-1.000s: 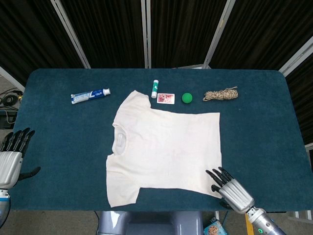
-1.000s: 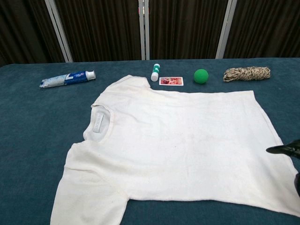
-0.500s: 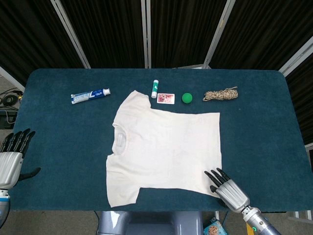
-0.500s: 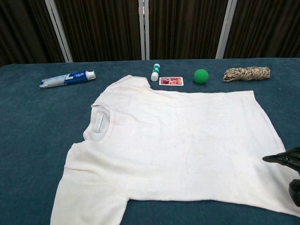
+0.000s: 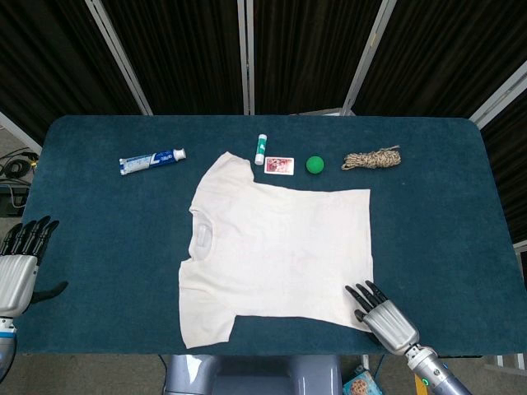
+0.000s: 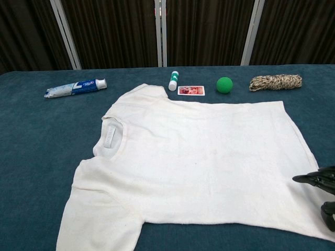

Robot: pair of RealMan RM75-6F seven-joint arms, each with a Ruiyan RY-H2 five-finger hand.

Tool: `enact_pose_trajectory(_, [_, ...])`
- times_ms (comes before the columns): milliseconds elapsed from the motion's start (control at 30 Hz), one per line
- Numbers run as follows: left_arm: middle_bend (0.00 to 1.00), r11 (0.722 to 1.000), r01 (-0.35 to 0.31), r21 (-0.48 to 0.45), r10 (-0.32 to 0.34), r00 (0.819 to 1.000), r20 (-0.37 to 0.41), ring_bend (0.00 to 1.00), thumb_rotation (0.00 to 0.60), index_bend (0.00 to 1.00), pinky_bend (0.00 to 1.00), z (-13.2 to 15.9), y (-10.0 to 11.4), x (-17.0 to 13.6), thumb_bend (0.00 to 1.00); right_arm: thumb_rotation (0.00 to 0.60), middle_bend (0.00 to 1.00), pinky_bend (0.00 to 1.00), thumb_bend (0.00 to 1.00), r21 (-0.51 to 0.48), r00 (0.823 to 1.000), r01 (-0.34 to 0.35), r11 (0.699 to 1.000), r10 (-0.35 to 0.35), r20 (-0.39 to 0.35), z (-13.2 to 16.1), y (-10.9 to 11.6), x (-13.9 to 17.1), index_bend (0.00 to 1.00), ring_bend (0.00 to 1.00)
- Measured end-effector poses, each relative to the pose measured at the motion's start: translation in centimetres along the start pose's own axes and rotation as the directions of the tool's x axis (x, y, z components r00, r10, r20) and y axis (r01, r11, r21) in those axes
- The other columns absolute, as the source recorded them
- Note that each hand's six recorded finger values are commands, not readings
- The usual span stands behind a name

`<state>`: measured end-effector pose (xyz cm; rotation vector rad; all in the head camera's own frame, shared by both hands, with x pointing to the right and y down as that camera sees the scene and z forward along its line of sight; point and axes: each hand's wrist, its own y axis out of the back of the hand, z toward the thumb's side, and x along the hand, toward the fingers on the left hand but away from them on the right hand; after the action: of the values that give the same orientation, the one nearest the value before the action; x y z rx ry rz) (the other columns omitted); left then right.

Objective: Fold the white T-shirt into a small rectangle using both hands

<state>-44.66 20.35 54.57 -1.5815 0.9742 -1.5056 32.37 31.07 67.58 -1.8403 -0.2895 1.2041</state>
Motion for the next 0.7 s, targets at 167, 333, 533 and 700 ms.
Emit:
enact_pose_trajectory(167, [0.00, 1.000, 0.003, 0.003, -0.003, 1.000, 0.001, 0.00, 0.600, 0.00, 0.00, 0.0, -0.1, 0.0, 0.00, 0.600, 0.03, 0.00, 0.33, -0.008, 1.000, 0.020, 1.000, -0.020, 0.008, -0.3, 0.2, -0.1, 0.53, 0.00])
enact_pose_trajectory(333, [0.00, 1.000, 0.006, 0.005, -0.006, 1.000, 0.002, 0.00, 0.600, 0.00, 0.00, 0.1, -0.2, 0.0, 0.00, 0.600, 0.05, 0.00, 0.34, -0.019, 0.999, 0.038, 0.999, -0.038, 0.003, -0.3, 0.4, -0.2, 0.58, 0.00])
enact_pose_trajectory(533, [0.00, 1.000, 0.014, 0.012, -0.014, 1.000, 0.006, 0.00, 0.600, 0.00, 0.00, 0.2, -0.5, 0.0, 0.00, 0.600, 0.07, 0.00, 0.37, -0.030, 0.999, 0.052, 0.998, -0.052, 0.001, -0.3, 0.4, -0.3, 0.64, 0.00])
enact_pose_trajectory(700, [0.00, 0.999, 0.034, 0.020, -0.035, 0.999, 0.034, 0.00, 0.600, 0.00, 0.00, 0.7, -1.3, 0.1, 0.00, 0.600, 0.07, 0.00, 0.37, -0.033, 0.998, 0.060, 0.998, -0.060, -0.002, -0.3, 0.4, -0.3, 0.67, 0.00])
